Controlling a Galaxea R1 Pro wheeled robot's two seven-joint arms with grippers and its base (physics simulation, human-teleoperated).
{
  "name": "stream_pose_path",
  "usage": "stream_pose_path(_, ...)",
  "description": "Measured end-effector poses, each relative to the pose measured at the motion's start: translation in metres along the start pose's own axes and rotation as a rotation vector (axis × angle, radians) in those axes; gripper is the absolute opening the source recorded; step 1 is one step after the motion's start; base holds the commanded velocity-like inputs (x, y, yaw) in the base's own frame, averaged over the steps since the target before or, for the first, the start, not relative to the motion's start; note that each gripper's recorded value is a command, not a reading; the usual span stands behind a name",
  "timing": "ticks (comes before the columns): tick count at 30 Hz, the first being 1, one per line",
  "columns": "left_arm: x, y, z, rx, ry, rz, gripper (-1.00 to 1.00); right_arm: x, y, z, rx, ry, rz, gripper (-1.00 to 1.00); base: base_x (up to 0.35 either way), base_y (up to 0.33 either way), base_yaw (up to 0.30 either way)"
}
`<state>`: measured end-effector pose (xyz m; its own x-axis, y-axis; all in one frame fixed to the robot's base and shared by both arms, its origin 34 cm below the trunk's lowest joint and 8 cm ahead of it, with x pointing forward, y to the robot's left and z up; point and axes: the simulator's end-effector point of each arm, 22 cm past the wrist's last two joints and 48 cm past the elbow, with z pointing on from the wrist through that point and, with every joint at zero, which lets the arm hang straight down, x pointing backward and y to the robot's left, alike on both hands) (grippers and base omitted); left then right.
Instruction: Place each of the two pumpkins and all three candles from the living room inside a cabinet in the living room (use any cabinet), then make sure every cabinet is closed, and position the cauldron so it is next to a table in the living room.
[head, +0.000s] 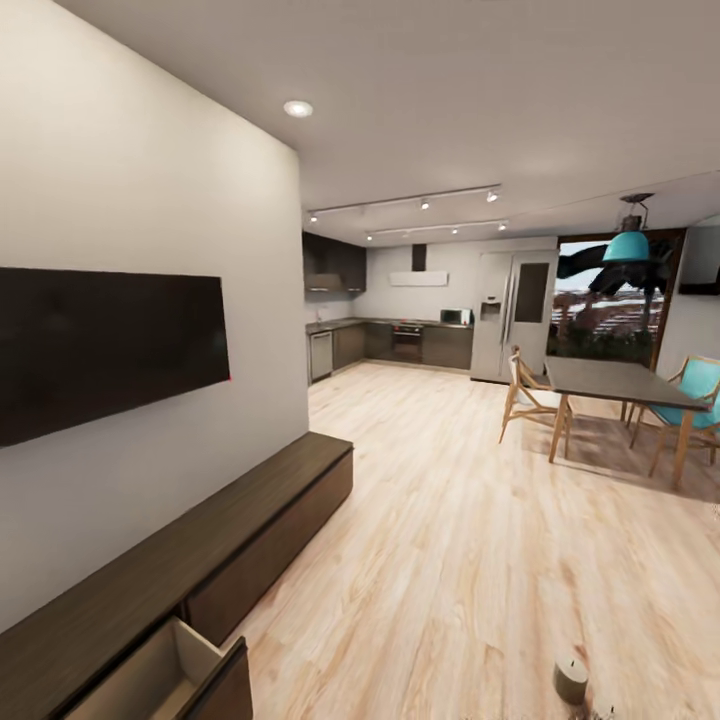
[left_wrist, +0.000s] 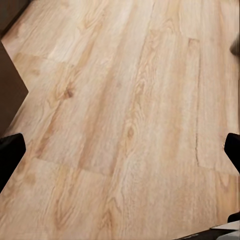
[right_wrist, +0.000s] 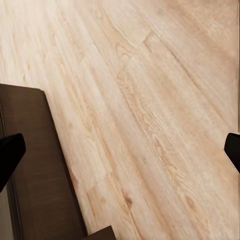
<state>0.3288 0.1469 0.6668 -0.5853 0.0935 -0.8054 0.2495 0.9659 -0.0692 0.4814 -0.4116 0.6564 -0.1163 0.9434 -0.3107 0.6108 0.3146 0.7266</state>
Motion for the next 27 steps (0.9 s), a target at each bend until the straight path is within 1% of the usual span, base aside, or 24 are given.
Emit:
stream_pose_path(23,-0.006,0.0007,0.0013,-0.001,-0.02,0.007,1.0,-0.0008,0.0061,-0.0009,-0.014,-0.003,0.004,1.0,0.0,0.0,-0.252)
stream_pose_path(27,-0.0065,0.0008,0.0013,-0.002,-0.022,0.007,1.0,-0.0011,0.0069,-0.0009,-0.016,-0.003,0.005,1.0,0.0,0.0,-0.122)
